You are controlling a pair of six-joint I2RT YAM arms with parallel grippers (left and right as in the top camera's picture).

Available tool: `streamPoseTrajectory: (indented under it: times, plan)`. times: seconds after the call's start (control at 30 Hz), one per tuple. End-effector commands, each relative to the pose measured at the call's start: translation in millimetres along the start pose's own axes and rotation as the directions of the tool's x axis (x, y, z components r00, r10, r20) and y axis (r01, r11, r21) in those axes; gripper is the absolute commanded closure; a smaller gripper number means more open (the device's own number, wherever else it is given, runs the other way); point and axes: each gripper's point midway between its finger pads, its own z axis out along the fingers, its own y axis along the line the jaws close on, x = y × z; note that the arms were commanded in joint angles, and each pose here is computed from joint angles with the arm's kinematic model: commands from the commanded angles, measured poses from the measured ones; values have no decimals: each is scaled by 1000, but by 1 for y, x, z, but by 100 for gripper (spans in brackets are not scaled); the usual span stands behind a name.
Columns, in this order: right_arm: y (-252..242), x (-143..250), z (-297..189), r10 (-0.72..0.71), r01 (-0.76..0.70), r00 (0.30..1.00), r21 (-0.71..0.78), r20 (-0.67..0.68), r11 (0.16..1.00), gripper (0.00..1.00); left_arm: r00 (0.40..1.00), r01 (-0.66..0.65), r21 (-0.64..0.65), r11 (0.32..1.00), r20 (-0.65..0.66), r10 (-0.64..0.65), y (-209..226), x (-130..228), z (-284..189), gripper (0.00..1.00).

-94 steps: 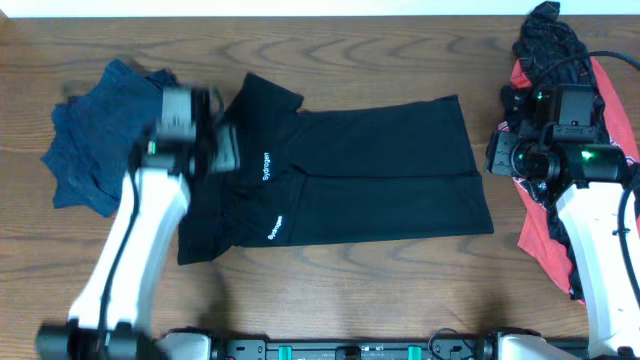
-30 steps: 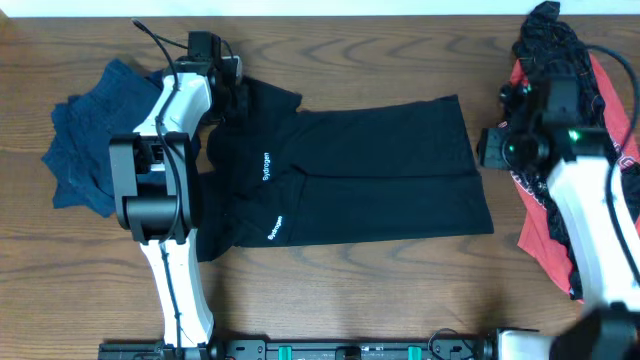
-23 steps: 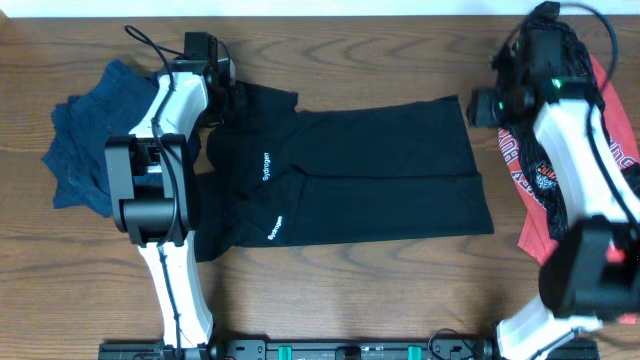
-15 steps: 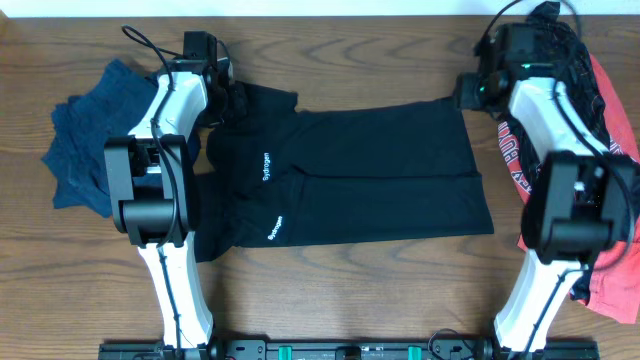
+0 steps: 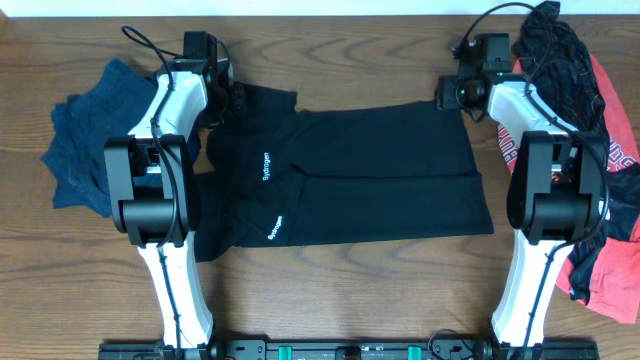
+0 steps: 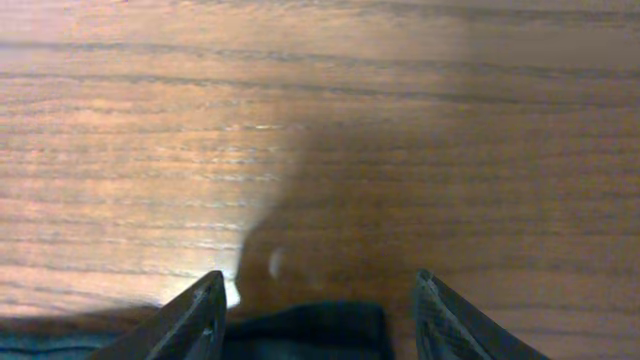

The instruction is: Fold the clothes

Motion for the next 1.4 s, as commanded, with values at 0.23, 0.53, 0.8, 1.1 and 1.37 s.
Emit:
streamPoseTrajectory:
  times: [0.23, 0.53, 0.8, 1.1, 1.37]
  plan:
    - [-2, 40, 22, 12, -11, 992, 9, -128, 1000, 55, 1000, 11, 9, 1000, 18, -11, -1, -3, -12, 92]
    - [-17, 49, 19, 24, -10, 987, 84, -162, 996, 87, 1000, 11, 8, 1000, 17, -11, -1, -3, -12, 92]
    - [-18, 51, 18, 30, -14, 985, 92, -172, 996, 99, 1000, 11, 9, 1000, 18, -11, -1, -3, -12, 94]
    - [-28, 19, -32, 91, -75, 992, 172, -88, 982, 99, 993, -22, 28, 999, 121, 19, -14, -20, -62, 94]
    - [-43, 8, -113, 157, -138, 986, 267, -54, 954, 99, 988, -28, 33, 999, 151, 23, -23, -11, -120, 94]
